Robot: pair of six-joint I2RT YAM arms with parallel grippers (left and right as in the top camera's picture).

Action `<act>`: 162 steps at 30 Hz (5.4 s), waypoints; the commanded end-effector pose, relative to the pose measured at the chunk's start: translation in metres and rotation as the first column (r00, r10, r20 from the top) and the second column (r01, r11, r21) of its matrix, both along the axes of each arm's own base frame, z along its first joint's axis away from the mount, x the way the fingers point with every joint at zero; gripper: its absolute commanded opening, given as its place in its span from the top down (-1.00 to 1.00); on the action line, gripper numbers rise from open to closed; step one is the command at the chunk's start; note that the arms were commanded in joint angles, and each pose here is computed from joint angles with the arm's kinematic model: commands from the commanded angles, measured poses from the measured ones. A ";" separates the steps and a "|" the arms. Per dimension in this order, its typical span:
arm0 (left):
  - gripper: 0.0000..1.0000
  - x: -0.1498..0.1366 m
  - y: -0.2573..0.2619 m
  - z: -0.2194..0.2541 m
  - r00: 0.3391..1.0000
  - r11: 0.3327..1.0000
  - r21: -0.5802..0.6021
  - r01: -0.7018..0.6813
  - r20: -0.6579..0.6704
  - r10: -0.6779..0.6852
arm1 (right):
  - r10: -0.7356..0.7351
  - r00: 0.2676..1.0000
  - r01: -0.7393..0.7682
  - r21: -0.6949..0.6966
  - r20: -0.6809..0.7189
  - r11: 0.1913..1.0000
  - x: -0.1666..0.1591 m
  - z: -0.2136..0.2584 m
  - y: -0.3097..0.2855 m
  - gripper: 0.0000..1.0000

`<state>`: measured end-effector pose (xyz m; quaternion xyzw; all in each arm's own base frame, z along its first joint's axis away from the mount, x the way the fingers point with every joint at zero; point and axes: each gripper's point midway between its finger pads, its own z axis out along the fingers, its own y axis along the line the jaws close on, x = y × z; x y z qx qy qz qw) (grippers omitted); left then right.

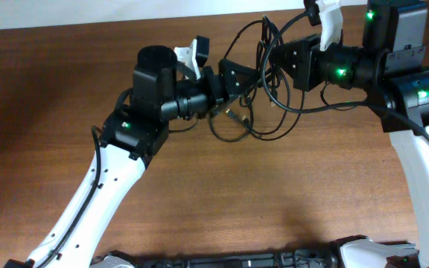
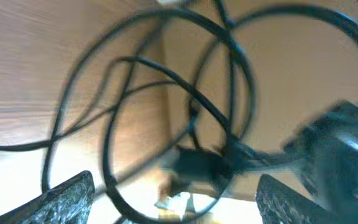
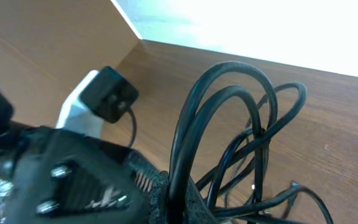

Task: Untangle cables

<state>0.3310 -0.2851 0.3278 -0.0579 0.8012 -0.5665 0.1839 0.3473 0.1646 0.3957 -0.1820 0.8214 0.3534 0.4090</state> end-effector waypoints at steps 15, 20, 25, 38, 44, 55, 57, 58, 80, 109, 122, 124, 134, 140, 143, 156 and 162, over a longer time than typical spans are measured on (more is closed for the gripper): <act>-0.55 0.014 0.007 0.012 0.986 0.996 0.048 -0.078 0.149 0.070 | 0.136 0.990 -0.138 0.092 0.022 0.986 -0.018 0.018 0.017 0.92; -0.54 0.015 0.018 -0.023 0.983 0.966 0.219 -0.139 0.150 0.108 | 0.164 0.984 -0.170 0.108 0.064 0.979 -0.019 0.027 0.021 0.92; -0.54 0.007 0.047 -0.072 0.981 0.871 0.452 -0.192 0.094 0.168 | 0.164 0.981 -0.176 0.110 0.106 0.978 -0.016 0.034 0.021 0.92; -0.64 0.004 0.157 -0.117 0.875 0.424 0.810 -0.405 0.208 0.438 | 0.157 0.981 -0.171 0.121 0.116 0.978 -0.014 0.039 0.021 0.92; -0.64 0.007 0.171 -0.114 0.848 0.351 0.824 -0.444 0.260 0.462 | 0.156 0.981 -0.170 0.121 0.116 0.978 -0.014 0.039 0.021 0.92; -0.74 0.020 0.098 -0.092 0.925 0.689 0.625 -0.367 0.166 0.342 | 0.066 0.996 -0.069 0.057 0.056 0.996 -0.005 0.019 0.009 0.92; -0.72 0.024 0.081 -0.081 0.941 0.747 0.573 -0.338 0.195 0.276 | 0.075 0.995 -0.077 0.031 0.058 0.997 -0.007 0.014 0.008 0.92; -0.75 0.025 0.067 -0.070 0.952 0.794 0.529 -0.298 0.230 0.204 | 0.084 0.994 -0.085 0.018 0.063 0.996 -0.008 0.012 0.008 0.92; -0.36 0.010 0.009 -0.018 0.985 0.979 0.119 -0.168 -0.016 0.171 | 0.159 0.984 -0.164 0.059 0.082 0.985 -0.018 0.021 0.017 0.92; -0.25 0.040 0.033 -0.013 0.900 0.909 0.060 -0.413 -0.130 0.417 | 0.352 0.921 -0.365 0.056 0.168 0.929 -0.047 0.027 0.036 0.92; 0.03 0.028 0.021 -0.011 0.930 0.943 0.036 -0.331 -0.158 0.333 | 0.366 0.914 -0.378 0.035 0.177 0.925 -0.049 0.026 0.046 0.92; 0.02 0.023 0.017 -0.010 0.939 0.953 0.027 -0.301 -0.168 0.301 | 0.363 0.915 -0.374 0.032 0.176 0.927 -0.048 0.025 0.046 0.92; 0.58 0.016 0.006 0.001 0.961 0.973 -0.027 -0.230 -0.166 0.222 | 0.363 0.915 -0.374 0.033 0.175 0.927 -0.049 0.025 0.046 0.92; 1.00 0.016 0.006 0.001 0.962 0.973 -0.025 -0.228 -0.161 0.221 | 0.363 0.915 -0.374 0.033 0.176 0.927 -0.048 0.025 0.046 0.92; 1.00 0.016 0.006 0.001 0.965 0.975 -0.021 -0.223 -0.149 0.217 | 0.331 0.928 -0.338 0.011 0.172 0.941 -0.042 0.022 0.042 0.92; 1.00 0.001 0.002 0.082 0.986 0.968 -0.239 0.074 0.163 -0.036 | -0.124 0.991 0.133 -0.308 0.049 0.942 0.007 -0.035 -0.029 0.92; 1.00 0.012 0.035 0.115 0.944 0.953 -0.283 0.111 0.330 -0.012 | -0.223 0.975 0.207 -0.414 0.012 0.886 0.005 -0.054 -0.052 0.92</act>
